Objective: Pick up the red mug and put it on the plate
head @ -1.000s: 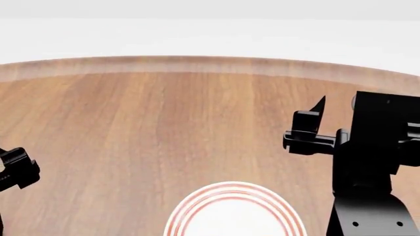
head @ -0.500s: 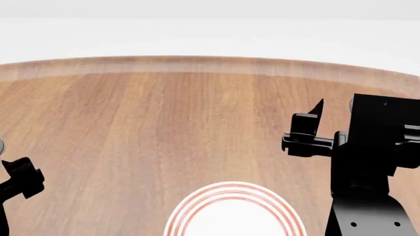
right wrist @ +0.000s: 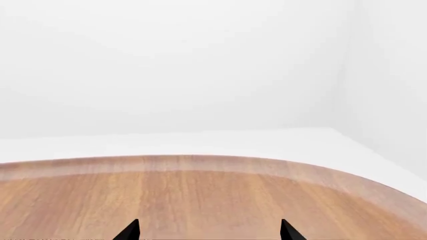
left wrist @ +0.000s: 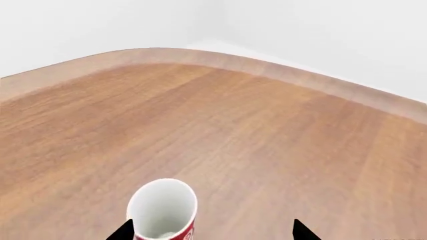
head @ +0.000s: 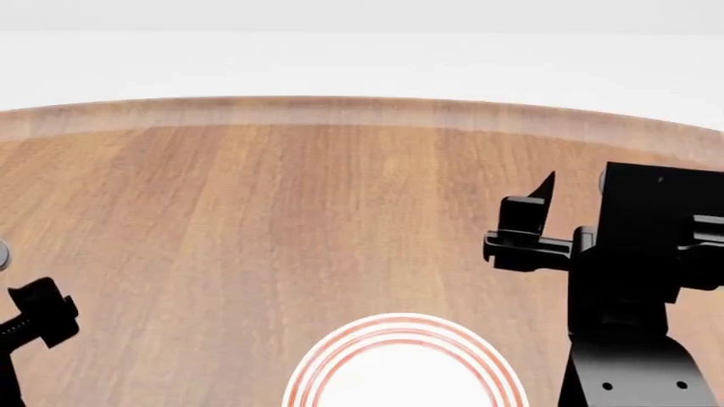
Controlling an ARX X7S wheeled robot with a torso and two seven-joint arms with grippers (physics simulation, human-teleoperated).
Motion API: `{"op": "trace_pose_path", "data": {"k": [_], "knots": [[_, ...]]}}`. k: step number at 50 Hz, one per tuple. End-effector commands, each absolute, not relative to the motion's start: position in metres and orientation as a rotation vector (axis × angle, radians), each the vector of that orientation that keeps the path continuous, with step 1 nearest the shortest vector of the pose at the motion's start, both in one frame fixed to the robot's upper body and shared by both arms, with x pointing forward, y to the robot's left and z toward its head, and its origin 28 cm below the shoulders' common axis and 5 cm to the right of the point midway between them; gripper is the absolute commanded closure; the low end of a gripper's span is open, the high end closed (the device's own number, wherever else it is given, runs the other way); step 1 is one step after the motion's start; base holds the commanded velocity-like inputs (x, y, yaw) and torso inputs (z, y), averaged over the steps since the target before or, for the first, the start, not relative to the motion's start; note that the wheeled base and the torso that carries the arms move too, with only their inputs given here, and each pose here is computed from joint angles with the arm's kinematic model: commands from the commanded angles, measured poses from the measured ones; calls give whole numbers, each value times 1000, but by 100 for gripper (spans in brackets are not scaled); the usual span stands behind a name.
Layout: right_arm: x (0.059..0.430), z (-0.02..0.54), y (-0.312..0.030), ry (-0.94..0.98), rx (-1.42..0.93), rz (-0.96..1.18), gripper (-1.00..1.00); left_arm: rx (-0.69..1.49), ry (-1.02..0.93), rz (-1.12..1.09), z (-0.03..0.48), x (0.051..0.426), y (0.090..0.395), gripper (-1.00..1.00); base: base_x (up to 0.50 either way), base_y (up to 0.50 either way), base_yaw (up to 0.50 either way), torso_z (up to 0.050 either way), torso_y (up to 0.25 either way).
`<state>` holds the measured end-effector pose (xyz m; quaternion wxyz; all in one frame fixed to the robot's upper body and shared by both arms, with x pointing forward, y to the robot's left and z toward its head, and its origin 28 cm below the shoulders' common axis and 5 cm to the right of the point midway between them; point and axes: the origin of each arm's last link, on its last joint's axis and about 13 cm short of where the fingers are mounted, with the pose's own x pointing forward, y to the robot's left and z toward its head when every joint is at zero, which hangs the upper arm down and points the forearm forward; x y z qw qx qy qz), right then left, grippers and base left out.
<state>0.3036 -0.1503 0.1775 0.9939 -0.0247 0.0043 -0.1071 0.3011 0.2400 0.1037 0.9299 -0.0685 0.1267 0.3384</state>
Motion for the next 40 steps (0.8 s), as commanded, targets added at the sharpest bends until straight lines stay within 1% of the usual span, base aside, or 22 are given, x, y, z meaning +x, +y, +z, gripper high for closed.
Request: {"op": "trace_pose_path", "data": {"k": [1, 40], "knots": [[305, 176, -150, 14, -51, -211, -100, -157, 295, 706, 95, 306, 243, -100, 0, 0, 0, 0, 0], [307, 171, -149, 27, -49, -203, -100, -155, 381, 730, 73, 318, 250, -100, 0, 0, 0, 0, 0]]}}
